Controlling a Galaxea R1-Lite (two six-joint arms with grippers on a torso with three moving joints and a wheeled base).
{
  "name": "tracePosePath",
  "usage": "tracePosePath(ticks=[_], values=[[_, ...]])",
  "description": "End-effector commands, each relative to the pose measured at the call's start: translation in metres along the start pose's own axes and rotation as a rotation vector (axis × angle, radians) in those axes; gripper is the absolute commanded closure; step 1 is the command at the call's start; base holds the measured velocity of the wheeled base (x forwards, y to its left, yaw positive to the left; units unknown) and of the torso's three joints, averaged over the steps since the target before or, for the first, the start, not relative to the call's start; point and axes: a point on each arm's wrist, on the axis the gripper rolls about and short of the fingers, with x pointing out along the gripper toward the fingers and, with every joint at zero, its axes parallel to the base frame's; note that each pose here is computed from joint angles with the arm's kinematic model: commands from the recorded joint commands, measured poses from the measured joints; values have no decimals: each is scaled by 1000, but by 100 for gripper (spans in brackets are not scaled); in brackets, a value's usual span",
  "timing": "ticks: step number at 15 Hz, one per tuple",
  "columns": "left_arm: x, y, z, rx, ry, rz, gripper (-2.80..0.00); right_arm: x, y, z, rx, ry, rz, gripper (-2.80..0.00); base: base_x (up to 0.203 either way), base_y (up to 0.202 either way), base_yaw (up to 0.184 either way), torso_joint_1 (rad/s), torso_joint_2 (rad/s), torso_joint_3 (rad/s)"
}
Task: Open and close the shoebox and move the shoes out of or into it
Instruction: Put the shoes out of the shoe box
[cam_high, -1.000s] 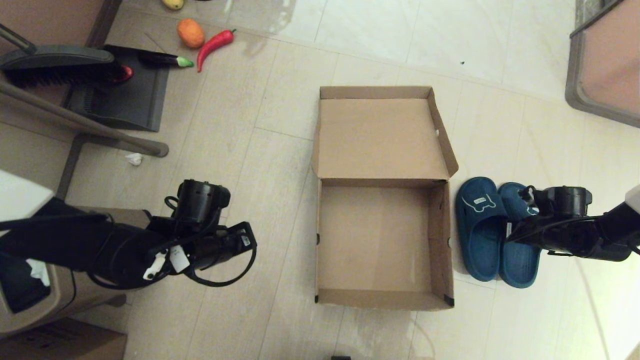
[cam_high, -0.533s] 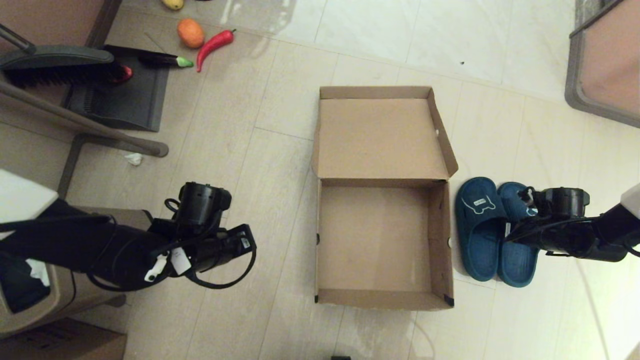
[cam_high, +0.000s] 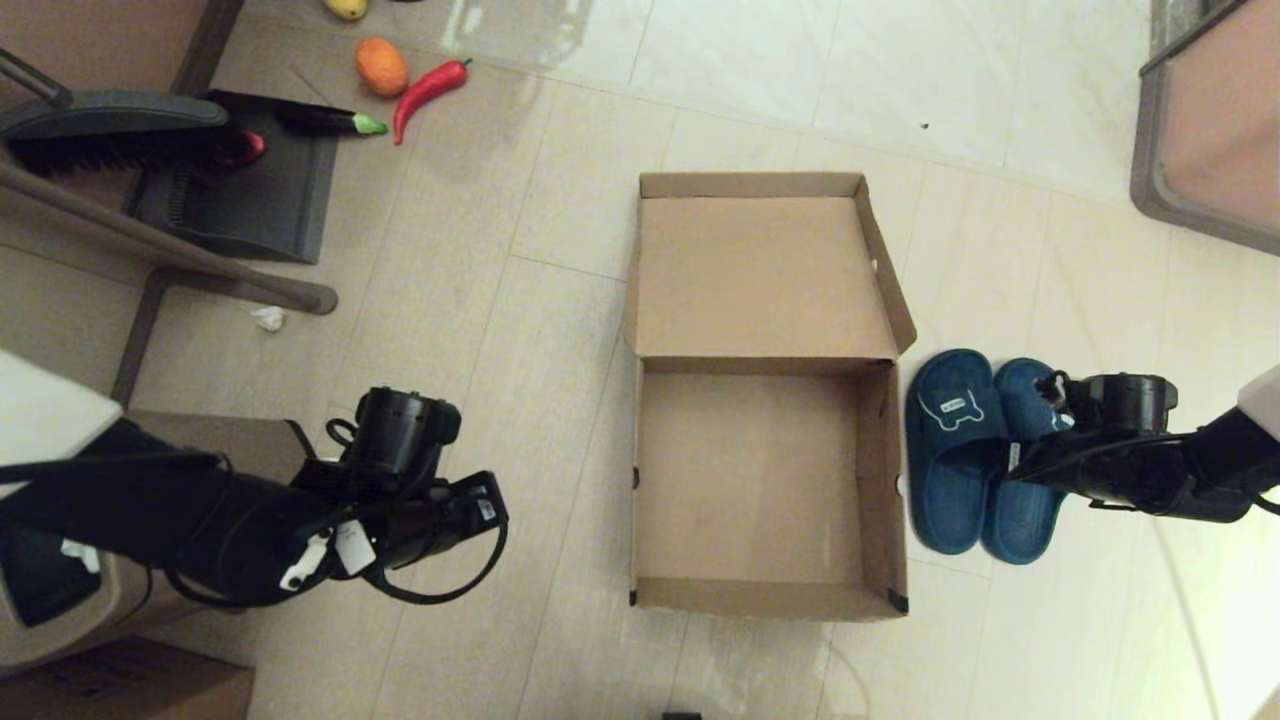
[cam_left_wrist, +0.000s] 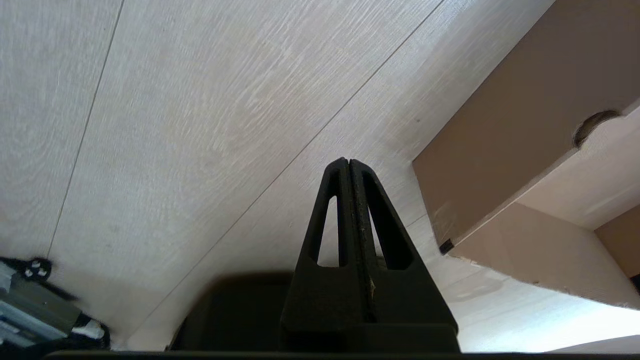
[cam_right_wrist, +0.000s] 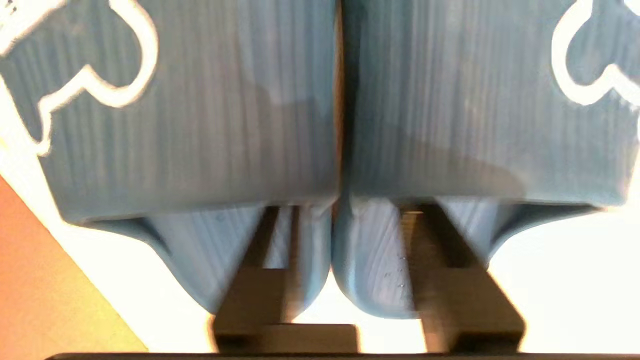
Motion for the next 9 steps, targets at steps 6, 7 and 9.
tracePosePath(ticks=[6, 7, 9], values=[[-2, -2, 2, -2, -10, -8, 0, -28, 3, -6, -5, 39, -1, -280, 0, 0, 0, 0, 0, 0], [-4, -2, 2, -3, -14, -10, 0, -40, 4, -9, -2, 50, -2, -280, 0, 0, 0, 0, 0, 0], [-6, -2, 3, -4, -17, -12, 0, -69, 8, -9, 4, 48, -2, -280, 0, 0, 0, 0, 0, 0]])
